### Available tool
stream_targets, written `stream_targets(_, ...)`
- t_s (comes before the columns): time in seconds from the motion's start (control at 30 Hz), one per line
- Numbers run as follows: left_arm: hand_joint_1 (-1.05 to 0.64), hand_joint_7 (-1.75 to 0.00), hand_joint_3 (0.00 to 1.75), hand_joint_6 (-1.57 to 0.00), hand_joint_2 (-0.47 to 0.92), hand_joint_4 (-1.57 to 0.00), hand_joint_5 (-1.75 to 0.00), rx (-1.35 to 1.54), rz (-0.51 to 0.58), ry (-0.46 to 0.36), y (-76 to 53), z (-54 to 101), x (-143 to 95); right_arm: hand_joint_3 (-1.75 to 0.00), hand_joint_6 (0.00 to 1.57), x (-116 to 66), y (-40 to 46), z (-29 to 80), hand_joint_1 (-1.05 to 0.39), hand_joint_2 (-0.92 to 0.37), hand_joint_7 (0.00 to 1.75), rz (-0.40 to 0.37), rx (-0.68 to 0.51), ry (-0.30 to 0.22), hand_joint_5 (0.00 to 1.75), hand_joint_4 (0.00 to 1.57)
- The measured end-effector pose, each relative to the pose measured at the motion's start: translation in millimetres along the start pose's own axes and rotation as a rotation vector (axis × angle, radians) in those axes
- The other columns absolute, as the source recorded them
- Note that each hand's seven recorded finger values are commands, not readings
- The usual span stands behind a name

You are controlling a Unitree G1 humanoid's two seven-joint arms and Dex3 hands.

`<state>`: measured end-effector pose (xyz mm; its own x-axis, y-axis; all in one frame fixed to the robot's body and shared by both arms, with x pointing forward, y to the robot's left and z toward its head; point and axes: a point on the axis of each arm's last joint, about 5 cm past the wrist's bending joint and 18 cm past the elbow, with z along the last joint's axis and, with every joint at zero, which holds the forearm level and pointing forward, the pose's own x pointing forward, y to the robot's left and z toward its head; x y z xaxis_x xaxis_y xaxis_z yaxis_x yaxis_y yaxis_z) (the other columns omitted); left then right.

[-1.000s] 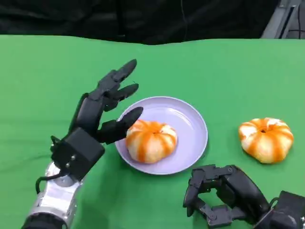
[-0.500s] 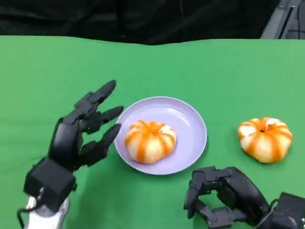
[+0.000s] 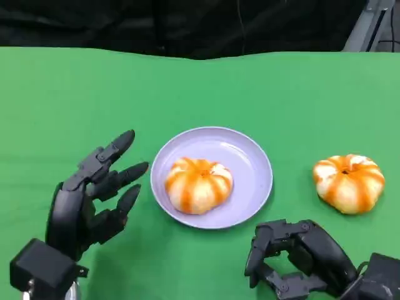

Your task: Grasp the bread from the table and place it into the plate.

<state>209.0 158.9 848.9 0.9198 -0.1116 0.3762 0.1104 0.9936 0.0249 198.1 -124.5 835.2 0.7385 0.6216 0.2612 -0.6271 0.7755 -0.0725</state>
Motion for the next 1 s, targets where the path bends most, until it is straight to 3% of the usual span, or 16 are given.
stream_targets(0.43, -0.59, -0.01, 0.41, -0.55, 0.92, -0.87, -0.02, -0.025, -0.05, 0.091, 9.9, -8.0, -38, -1.1, 0.93, -0.7, -0.9, 0.1, 0.09, -0.56, 1.07, -0.005, 0.004, -0.003, 1.34, 0.94)
stream_targets(0.83, -0.61, -0.01, 0.4, -0.58, 0.92, -0.91, -0.02, -0.032, -0.094, 0.115, 10.4, -9.7, -47, -1.1, 0.93, -0.6, -0.8, 0.0, 0.09, -0.56, 1.07, -0.004, 0.005, -0.003, 1.34, 0.94)
stream_targets(1.0, -0.17, -0.01, 0.21, -0.6, 0.92, -0.84, 0.0, -0.043, -0.11, 0.138, 10.3, -11.9, -52, -1.1, 0.93, -0.5, -0.7, 0.0, 0.09, -0.55, 1.06, -0.01, 0.004, -0.002, 1.33, 0.95)
